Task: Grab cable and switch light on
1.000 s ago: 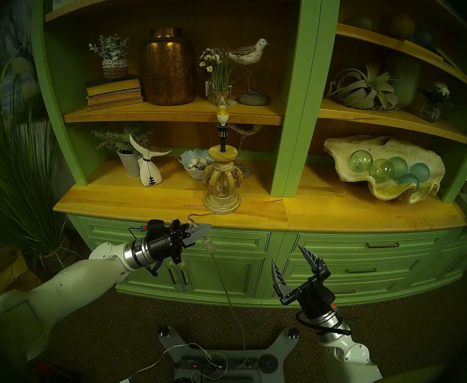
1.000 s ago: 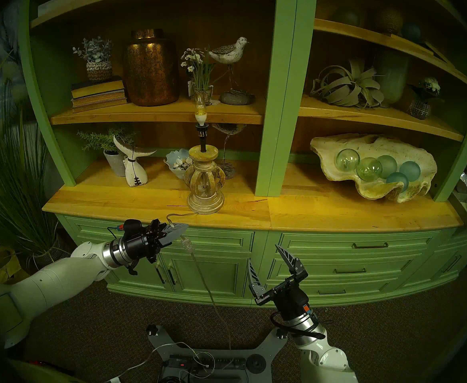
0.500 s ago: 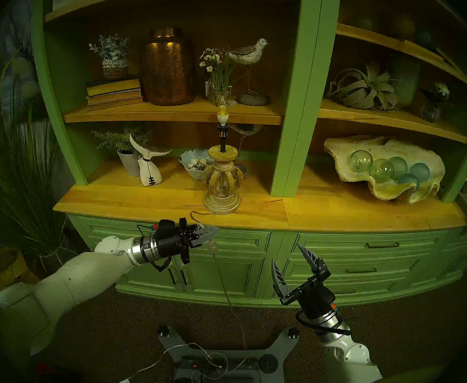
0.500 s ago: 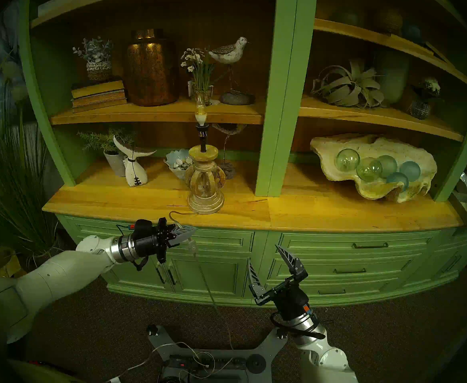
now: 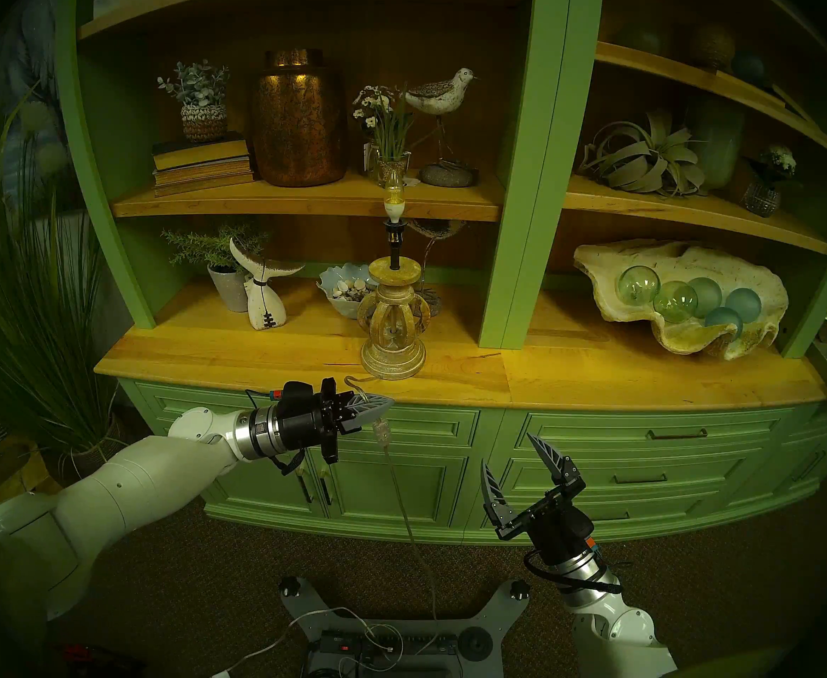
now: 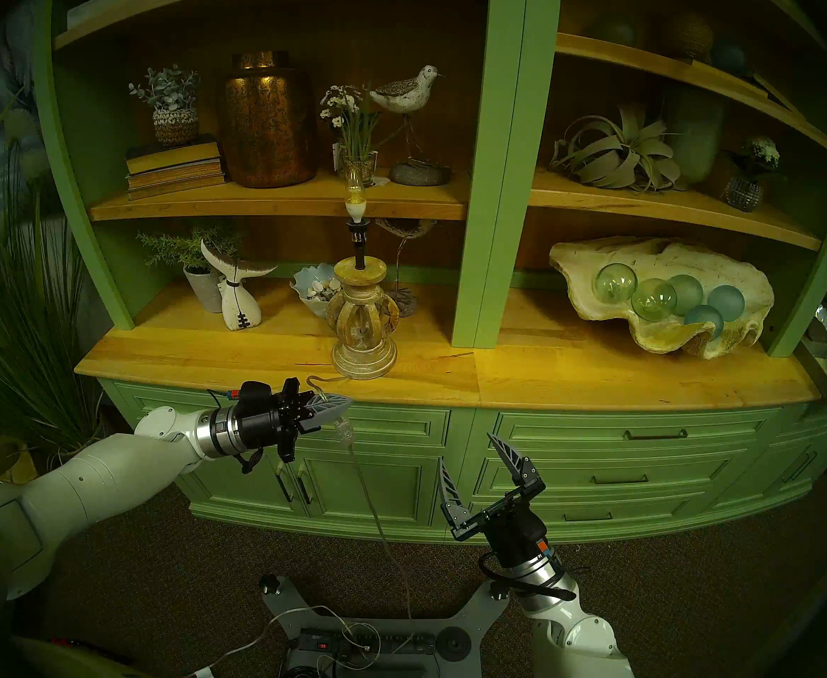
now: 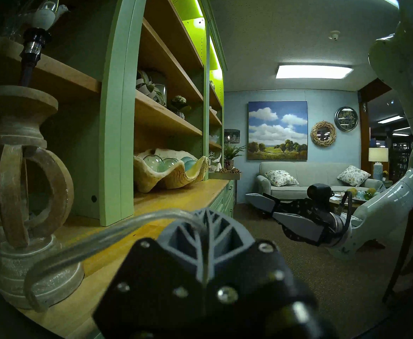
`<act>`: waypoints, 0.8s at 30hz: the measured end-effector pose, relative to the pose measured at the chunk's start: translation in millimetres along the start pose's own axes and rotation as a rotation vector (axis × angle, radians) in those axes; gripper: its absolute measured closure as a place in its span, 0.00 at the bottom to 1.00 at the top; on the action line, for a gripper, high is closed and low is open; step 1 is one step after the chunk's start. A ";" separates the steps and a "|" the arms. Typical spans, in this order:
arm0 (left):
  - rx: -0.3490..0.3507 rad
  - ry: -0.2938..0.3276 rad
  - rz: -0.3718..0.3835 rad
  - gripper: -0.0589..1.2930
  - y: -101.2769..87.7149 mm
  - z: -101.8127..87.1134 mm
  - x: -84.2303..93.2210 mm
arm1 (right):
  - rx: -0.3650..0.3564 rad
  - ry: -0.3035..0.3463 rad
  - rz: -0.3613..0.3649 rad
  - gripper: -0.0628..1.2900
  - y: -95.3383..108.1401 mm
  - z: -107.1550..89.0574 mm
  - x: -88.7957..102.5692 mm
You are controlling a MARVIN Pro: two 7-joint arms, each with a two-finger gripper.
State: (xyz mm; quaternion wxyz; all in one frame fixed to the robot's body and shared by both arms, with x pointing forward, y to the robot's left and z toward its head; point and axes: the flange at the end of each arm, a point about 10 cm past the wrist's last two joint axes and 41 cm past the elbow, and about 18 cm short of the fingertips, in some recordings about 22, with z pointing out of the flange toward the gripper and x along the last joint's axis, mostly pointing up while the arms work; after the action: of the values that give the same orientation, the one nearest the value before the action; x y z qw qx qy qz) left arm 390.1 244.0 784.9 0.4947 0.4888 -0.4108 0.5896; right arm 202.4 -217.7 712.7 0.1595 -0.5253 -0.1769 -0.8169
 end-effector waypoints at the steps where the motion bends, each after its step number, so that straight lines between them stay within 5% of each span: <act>1: -0.002 -0.002 -0.002 0.97 1.2 -1.3 0.9 | 0.000 0.000 0.000 0.04 0.0 0.0 0.0; 24: -0.021 0.009 -0.025 0.97 15.5 -3.8 7.0 | -0.001 -0.001 0.001 0.04 -0.1 -0.3 -0.3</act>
State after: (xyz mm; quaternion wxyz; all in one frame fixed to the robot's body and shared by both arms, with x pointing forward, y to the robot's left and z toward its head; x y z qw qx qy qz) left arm 374.0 246.3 791.0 0.5090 0.4858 -0.4087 0.5813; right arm 202.2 -217.8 712.3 0.1595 -0.5258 -0.1766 -0.8166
